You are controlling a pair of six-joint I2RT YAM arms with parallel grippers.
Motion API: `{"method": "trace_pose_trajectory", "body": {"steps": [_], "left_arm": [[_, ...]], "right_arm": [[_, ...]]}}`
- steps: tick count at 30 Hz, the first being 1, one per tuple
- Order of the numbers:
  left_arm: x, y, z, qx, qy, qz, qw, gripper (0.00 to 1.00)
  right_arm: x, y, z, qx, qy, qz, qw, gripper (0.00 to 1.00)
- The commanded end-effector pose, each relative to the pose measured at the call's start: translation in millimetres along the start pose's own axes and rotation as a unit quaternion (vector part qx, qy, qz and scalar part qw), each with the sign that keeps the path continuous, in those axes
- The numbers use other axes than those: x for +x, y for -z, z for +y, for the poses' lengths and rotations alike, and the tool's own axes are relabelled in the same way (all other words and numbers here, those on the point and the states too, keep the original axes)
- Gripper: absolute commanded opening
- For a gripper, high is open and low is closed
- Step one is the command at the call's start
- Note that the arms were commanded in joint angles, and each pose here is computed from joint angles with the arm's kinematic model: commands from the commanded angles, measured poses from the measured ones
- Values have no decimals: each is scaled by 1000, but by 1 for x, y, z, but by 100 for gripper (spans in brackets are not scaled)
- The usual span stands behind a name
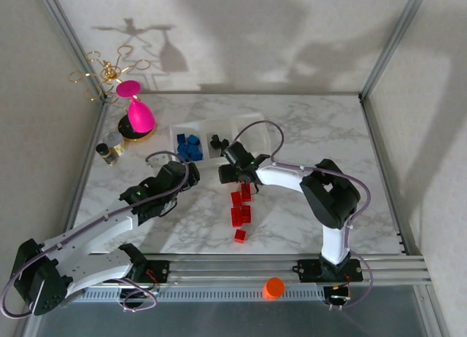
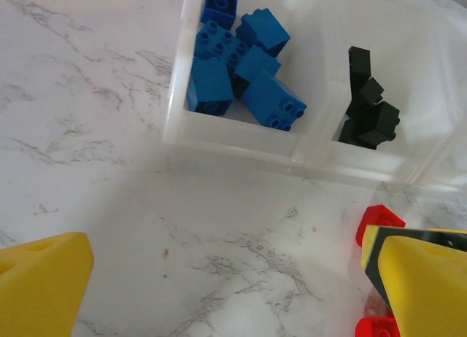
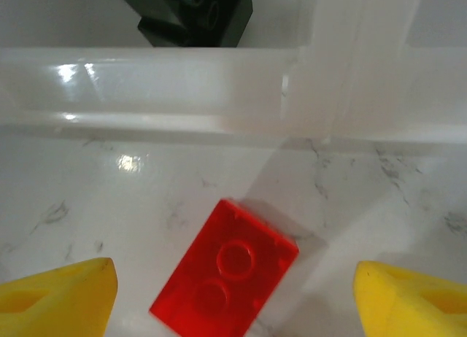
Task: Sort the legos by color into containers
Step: Pick up the lego from the center of the table.
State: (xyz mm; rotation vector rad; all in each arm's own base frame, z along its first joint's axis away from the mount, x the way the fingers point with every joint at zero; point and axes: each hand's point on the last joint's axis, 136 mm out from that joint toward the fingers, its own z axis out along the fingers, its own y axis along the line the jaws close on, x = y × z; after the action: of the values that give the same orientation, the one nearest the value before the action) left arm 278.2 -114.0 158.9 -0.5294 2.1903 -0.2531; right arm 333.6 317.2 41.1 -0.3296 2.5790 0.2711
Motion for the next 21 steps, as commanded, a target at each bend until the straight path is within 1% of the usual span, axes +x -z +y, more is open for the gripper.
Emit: {"method": "trace_pose_trajectory", "body": {"steps": [1, 4, 10, 14, 21], "left_arm": [[-5, 1, 6, -9, 17, -20, 1000, 100], [-3, -2, 6, -14, 15, -15, 1000, 100], [5, -8, 2, -7, 16, -3, 1000, 100], [7, -10, -1, -4, 16, 2, 1000, 100], [4, -8, -1, -7, 15, 1, 1000, 100]], "right_arm": [[-4, -6, -7, 44, -15, -9, 999, 81], [-4, -10, -15, 70, -18, -11, 997, 76], [2, -7, -21, 75, -6, -10, 997, 60], [7, -7, -16, 55, -2, -3, 998, 47], [5, -3, -6, 25, 4, -4, 1000, 35]]}}
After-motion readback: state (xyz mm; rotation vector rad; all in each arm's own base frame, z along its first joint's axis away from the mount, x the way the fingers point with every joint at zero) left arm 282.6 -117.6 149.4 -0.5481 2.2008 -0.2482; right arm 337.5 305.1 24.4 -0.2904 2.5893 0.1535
